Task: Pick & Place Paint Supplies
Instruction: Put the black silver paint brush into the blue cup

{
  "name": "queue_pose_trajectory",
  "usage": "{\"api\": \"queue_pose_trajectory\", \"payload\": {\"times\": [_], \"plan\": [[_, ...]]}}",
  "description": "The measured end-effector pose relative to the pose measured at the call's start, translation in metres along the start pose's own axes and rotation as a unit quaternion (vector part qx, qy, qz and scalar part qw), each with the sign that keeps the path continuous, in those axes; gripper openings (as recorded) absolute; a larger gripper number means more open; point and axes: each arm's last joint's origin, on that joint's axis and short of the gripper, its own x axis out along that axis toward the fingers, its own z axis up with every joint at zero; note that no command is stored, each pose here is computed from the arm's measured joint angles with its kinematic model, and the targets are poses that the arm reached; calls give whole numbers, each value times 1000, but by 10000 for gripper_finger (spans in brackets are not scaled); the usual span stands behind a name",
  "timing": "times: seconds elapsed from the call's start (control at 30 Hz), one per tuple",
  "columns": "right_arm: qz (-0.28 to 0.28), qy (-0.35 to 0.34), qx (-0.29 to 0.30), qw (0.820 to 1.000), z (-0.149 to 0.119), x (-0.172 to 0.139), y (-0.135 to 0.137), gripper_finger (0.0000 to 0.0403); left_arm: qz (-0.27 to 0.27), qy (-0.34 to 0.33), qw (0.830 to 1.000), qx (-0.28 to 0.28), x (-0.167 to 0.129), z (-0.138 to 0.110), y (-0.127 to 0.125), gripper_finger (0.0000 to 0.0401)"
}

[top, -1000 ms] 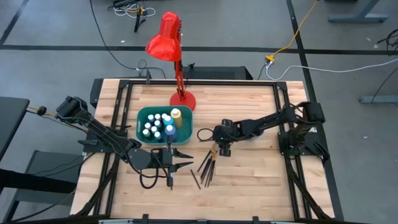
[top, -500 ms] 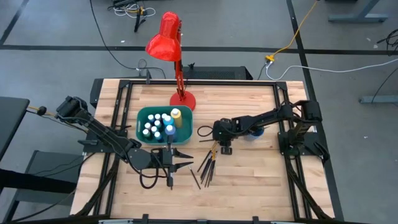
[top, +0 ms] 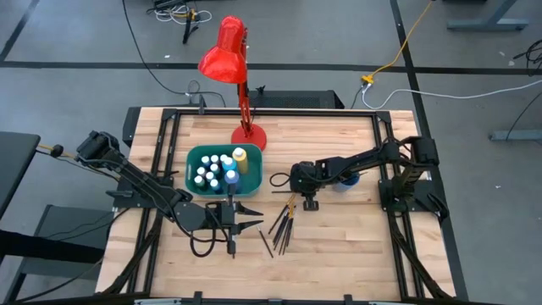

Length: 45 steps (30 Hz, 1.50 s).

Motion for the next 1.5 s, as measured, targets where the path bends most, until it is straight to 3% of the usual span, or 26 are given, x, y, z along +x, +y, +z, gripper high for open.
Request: {"api": "queue_pose_trajectory", "payload": {"times": [0.23,0.47,0.63,0.83,1.0,1.2,1.5], "plan": [[27,-33,10,999,8,-26,2,5,0,1,1000,1,0,0,0,82],[12,-8,5,1000,3,-32,8,8,0,3,1000,2,0,-1,0,82],[-42,-6,2,999,4,-30,8,55,0,4,1000,1,0,-1,0,82],[-24,-44,48,998,11,-30,12,130,0,6,1000,-5,0,-1,0,82],[-57,-90,99,989,3,-18,19,155,0,9,1000,-2,0,-2,0,82],[-76,-87,165,980,-24,-1,20,146,0,10,1000,-6,0,-2,0,82],[-60,-85,165,981,-27,1,32,76,0,9,1000,-7,0,-2,0,82]]}}
